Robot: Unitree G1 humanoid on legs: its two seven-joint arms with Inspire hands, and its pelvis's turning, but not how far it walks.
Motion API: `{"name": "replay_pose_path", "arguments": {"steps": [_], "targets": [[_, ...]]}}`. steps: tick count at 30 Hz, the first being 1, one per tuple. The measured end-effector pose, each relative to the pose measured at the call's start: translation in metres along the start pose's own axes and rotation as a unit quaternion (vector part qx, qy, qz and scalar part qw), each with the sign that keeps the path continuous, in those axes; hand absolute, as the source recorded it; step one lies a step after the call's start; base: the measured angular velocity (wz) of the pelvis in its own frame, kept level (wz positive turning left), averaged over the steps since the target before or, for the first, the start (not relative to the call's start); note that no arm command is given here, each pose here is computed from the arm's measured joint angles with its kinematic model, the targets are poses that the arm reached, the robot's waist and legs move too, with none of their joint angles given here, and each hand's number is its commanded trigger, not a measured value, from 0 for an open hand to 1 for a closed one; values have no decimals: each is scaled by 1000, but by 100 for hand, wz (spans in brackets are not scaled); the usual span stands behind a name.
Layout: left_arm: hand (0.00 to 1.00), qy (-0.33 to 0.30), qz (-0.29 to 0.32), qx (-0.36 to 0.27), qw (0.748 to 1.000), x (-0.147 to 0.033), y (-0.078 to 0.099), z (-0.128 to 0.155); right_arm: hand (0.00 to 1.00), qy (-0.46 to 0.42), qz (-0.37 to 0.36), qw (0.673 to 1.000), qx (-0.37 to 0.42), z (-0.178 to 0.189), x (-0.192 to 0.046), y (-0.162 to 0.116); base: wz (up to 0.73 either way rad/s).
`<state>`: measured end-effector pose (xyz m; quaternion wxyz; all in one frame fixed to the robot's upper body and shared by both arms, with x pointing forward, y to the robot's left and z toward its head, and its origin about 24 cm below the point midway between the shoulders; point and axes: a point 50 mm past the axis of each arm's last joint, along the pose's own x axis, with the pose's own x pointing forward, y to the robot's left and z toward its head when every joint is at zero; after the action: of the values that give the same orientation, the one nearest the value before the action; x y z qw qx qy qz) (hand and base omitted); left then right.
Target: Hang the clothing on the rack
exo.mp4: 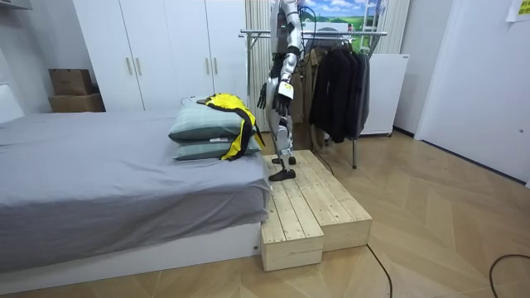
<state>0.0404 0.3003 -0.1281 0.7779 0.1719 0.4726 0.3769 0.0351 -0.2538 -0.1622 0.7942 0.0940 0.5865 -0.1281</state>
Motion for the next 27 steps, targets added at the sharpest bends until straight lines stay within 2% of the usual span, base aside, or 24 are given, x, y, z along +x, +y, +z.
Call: {"name": "replay_pose_path", "arguments": {"steps": [3, 8, 13, 19, 27], "targets": [[0, -47, 24, -7, 999, 0, 2, 18, 0, -8, -4, 1000, 3, 2, 0, -2, -4], [0, -153, 48, -18, 987, 0, 3, 63, 0, -26, -9, 1000, -7, 10, -1, -5, 0], [0, -216, 63, -6, 974, -1, 7, 91, 0, -24, -3, 1000, 3, 7, -1, -7, 0], [0, -296, 62, 23, 953, -10, 2, 122, 0, -16, 2, 1000, 7, 4, -1, -7, 9], [0, -398, 34, 86, 913, -29, -16, 157, 0, -5, 6, 1000, -8, 0, -2, -10, -6]]}}
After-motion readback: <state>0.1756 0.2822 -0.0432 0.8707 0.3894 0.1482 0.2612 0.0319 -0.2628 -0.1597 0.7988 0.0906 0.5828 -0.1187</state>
